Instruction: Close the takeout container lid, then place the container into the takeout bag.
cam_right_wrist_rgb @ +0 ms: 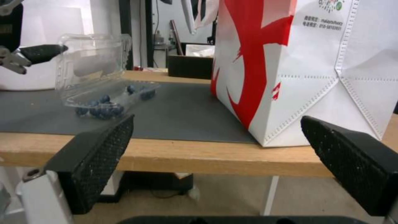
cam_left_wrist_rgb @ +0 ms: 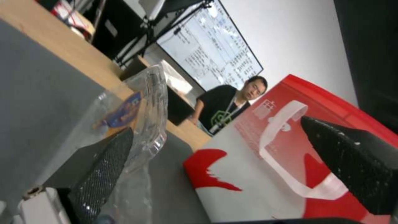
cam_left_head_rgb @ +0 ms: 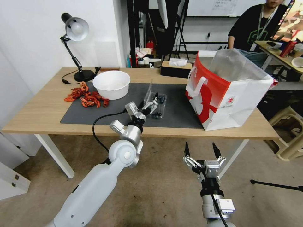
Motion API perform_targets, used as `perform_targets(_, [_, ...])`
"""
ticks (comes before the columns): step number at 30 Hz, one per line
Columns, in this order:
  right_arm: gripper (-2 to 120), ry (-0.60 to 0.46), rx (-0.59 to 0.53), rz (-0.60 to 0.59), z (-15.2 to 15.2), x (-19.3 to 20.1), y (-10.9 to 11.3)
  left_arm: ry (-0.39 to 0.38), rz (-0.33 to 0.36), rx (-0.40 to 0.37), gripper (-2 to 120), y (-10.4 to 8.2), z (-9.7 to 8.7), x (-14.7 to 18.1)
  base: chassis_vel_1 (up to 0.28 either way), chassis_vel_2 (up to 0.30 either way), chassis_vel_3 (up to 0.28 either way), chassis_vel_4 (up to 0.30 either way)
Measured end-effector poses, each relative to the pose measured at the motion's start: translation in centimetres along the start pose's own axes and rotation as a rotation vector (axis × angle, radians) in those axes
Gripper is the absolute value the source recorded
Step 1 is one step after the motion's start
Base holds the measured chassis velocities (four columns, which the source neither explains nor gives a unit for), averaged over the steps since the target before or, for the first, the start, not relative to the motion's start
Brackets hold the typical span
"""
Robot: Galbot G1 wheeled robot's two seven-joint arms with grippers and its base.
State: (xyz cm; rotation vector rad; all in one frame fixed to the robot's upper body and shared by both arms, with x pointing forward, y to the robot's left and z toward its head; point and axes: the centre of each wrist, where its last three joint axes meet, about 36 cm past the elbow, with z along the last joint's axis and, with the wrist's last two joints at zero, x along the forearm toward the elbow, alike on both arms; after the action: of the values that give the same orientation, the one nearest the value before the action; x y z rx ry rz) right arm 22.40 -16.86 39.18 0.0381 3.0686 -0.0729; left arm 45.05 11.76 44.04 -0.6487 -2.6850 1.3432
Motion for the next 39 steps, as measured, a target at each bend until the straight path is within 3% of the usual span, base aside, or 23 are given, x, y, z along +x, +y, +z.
perform_targets(7, [100,0.001,0.002,0.000,0.1,0.0,0.0,0.029,-0.013,0.081,98,-0.7,-0.2,-0.2,0.000,0.000,0.000,0.000])
perform_targets(10, [100,0.003,0.001,0.000,0.3,0.1,0.1,0.079,-0.092,0.221,94,-1.6,-0.8,-0.8,0.000,0.000,0.000,0.000])
perform_targets(11, [100,0.003,0.001,0.000,0.3,0.1,0.1,0.079,-0.092,0.221,94,-1.6,-0.8,-0.8,0.000,0.000,0.000,0.000])
perform_targets(14, [100,0.004,0.001,-0.001,0.3,0.1,0.2,0.100,-0.145,0.291,84,-1.6,-1.0,-1.3,0.000,0.000,0.000,0.000])
perform_targets(20, [100,0.004,0.002,0.000,0.4,0.1,0.2,0.122,-0.209,0.345,60,-1.2,-0.9,-2.1,0.000,0.000,0.000,0.000])
perform_targets(22, [100,0.004,0.002,0.000,0.4,0.0,0.2,0.123,-0.212,0.345,58,-1.2,-0.9,-2.2,0.000,0.000,0.000,0.000])
perform_targets(23, [100,0.003,0.002,0.000,0.4,0.0,0.1,0.131,-0.223,0.342,50,-1.0,-0.7,-2.2,0.000,0.000,0.000,0.000])
perform_targets(28, [100,0.001,0.001,0.002,0.3,-0.1,0.1,0.156,-0.240,0.313,35,-0.9,-0.2,-2.2,0.000,0.000,0.000,0.000])
perform_targets(37, [100,-0.005,-0.020,0.005,-0.3,-0.8,0.1,0.207,-0.295,0.196,1,-0.3,0.4,-2.1,0.000,0.000,0.000,0.000])
perform_targets(39, [100,-0.003,-0.027,0.006,-0.5,-1.0,0.0,0.207,-0.297,0.192,0,-0.3,0.5,-2.1,0.000,0.000,0.000,0.000])
